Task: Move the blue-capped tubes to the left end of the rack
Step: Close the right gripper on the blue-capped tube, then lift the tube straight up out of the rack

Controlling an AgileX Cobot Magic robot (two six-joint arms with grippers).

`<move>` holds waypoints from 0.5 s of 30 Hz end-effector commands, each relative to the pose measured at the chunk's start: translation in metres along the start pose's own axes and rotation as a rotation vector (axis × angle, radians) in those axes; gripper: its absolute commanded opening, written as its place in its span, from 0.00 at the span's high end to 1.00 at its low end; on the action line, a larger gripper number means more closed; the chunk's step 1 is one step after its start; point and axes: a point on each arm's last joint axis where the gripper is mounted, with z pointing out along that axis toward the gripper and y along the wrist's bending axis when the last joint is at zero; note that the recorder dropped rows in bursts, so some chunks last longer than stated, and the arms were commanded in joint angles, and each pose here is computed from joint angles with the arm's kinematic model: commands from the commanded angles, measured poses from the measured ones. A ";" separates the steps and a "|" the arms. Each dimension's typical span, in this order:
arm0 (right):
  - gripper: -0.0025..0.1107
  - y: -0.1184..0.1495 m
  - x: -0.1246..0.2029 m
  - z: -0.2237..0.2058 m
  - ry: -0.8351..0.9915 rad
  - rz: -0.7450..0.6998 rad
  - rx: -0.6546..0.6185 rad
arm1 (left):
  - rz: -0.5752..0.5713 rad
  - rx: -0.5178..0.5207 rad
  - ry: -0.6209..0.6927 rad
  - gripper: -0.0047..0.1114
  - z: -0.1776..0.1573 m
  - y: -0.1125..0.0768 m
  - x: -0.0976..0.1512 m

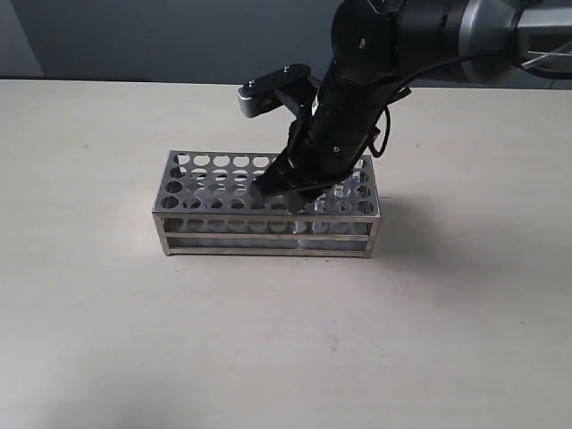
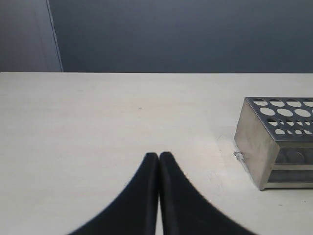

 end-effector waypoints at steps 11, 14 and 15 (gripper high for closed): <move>0.99 -0.001 -0.005 -0.032 -0.112 -0.046 0.060 | -0.003 0.010 -0.011 0.95 -0.001 -0.001 -0.002; 0.99 0.000 -0.006 -0.045 -0.159 -0.054 0.071 | -0.003 0.010 -0.011 0.95 -0.001 -0.001 -0.002; 0.99 0.000 -0.006 -0.048 -0.166 -0.056 0.074 | -0.003 0.010 -0.011 0.95 -0.001 -0.001 -0.002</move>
